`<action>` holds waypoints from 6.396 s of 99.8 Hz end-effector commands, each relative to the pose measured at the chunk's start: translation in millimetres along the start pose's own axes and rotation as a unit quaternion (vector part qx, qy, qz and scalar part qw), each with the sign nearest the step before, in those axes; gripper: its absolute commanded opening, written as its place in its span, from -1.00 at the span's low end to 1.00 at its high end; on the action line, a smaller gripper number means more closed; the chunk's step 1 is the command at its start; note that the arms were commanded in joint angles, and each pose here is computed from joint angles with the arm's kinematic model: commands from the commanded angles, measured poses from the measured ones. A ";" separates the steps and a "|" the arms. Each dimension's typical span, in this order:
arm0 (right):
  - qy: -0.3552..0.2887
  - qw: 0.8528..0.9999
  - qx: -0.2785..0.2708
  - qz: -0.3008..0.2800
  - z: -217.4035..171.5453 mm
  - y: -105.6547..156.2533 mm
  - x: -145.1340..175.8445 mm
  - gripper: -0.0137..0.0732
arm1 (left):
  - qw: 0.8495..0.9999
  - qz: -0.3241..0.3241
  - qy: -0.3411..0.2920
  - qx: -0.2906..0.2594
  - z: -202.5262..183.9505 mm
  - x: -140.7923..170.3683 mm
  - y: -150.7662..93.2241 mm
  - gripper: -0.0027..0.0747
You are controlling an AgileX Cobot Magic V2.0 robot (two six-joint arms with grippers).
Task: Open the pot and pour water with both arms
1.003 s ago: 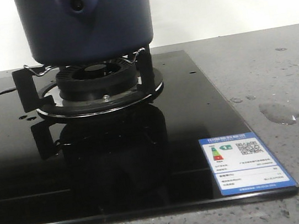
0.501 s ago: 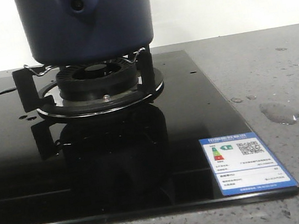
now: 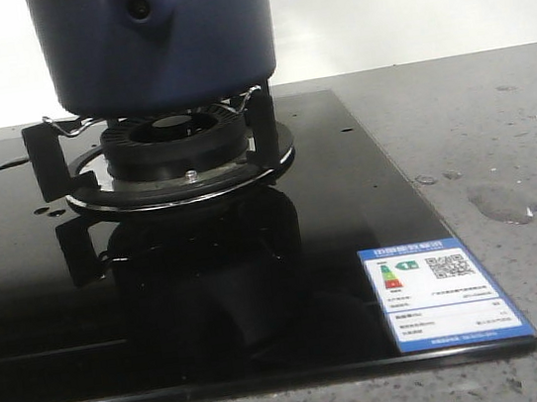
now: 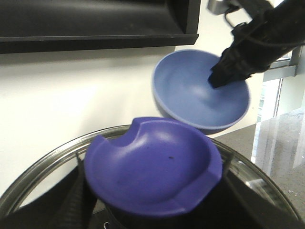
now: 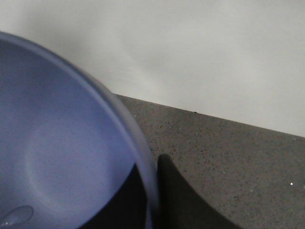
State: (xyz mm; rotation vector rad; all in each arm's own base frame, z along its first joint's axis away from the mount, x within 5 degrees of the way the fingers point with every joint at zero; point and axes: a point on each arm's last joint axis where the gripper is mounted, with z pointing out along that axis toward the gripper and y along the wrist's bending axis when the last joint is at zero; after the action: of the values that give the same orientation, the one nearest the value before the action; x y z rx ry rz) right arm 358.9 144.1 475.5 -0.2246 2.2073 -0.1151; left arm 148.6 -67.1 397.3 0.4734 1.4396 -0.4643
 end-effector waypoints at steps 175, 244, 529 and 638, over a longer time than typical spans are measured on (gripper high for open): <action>-0.045 0.975 -0.044 0.214 -136.0 -114.8 195.0 -0.78 | 0.981 -0.018 0.015 0.190 166.8 30.5 18.0 -0.25; -0.075 0.976 -0.048 0.200 -157.9 -106.9 198.8 -0.83 | 0.984 -0.017 0.063 0.168 167.0 51.1 22.1 -0.25; -0.330 0.942 -0.050 0.020 -198.3 -56.0 359.6 -0.83 | 0.989 -0.007 -0.113 -0.093 -132.2 99.1 -35.4 -0.98; -0.330 0.942 -0.050 0.020 -198.3 -56.0 359.6 -0.83 | 0.939 -0.038 0.130 -0.315 -133.2 209.7 -3.2 -0.98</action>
State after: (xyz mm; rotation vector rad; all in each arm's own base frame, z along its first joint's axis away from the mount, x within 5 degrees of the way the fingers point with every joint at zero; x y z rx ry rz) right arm -0.4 17.7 310.1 -0.2471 1.6425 0.0940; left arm 53.5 2.7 182.4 -0.0228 1.8117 0.0406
